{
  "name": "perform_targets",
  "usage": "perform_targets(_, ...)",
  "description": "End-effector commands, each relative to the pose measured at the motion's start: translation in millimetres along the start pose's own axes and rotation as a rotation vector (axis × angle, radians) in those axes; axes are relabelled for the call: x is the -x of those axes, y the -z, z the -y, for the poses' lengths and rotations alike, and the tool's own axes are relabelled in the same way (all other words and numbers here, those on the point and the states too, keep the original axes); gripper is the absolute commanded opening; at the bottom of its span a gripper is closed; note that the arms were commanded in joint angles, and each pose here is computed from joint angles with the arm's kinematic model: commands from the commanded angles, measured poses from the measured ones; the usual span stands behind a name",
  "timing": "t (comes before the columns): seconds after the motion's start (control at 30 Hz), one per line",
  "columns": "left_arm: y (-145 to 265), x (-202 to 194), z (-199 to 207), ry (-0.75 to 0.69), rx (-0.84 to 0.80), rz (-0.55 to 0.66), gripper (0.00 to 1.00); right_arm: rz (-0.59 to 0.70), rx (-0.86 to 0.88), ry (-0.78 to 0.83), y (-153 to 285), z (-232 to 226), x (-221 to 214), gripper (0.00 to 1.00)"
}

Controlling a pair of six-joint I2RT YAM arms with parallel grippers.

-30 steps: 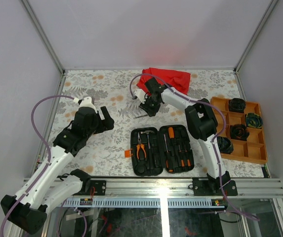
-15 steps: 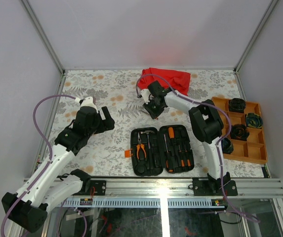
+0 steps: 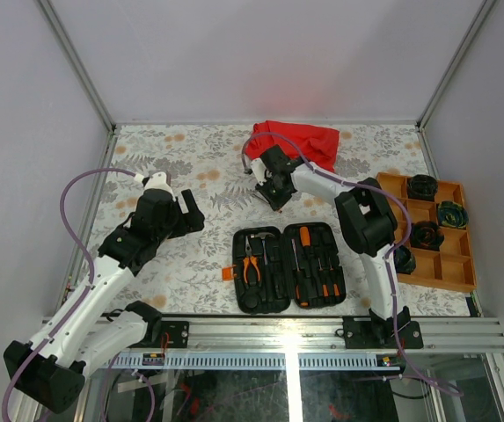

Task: Sort the tools into containers
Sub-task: Pick up the screwdriver from the center of the board, then place the screwdriver in the storage box.

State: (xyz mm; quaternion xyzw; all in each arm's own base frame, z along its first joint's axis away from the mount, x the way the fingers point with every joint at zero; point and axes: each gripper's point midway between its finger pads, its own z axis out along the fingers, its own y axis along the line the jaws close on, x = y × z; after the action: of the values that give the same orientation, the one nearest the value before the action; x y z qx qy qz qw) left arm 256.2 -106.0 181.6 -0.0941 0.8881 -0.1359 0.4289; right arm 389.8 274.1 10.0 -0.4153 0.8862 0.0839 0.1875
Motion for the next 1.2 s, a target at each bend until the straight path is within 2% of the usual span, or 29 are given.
perform_targets(0.0, -2.9, 4.7, 1.8, -0.006, -0.014, 0.025, 0.83, -0.054, -0.066, -0.013, 0.1, 3.5, -12.0, 0.17)
perform_targets(0.17, -2.5, 4.4, 2.4, -0.006, -0.017, 0.024, 0.83, 0.054, -0.133, -0.079, 34.2, 8.2, 2.3, 0.08)
perform_targets(0.37, -0.3, 4.6, 6.1, 0.001, -0.040, 0.026, 0.83, 0.207, -0.225, -0.297, 83.4, 9.0, 0.5, 0.06)
perform_targets(0.53, -5.9, -0.8, 13.2, 0.014, -0.070, -0.005, 0.83, 0.306, -0.215, -0.446, 109.0, -3.2, -15.5, 0.06)
perform_targets(0.73, -20.0, -20.2, 34.3, 0.052, -0.167, -0.100, 0.81, 0.444, -0.111, -0.608, 144.3, -29.8, -29.2, 0.06)
perform_targets(0.97, -34.9, -61.6, 47.7, 0.096, -0.217, -0.199, 0.80, 0.499, 0.000, -0.756, 158.9, -59.0, -57.1, 0.04)
perform_targets(1.17, -46.6, -105.7, 63.4, 0.085, -0.235, -0.272, 0.78, 0.495, 0.043, -0.796, 151.0, -92.5, -78.3, 0.02)
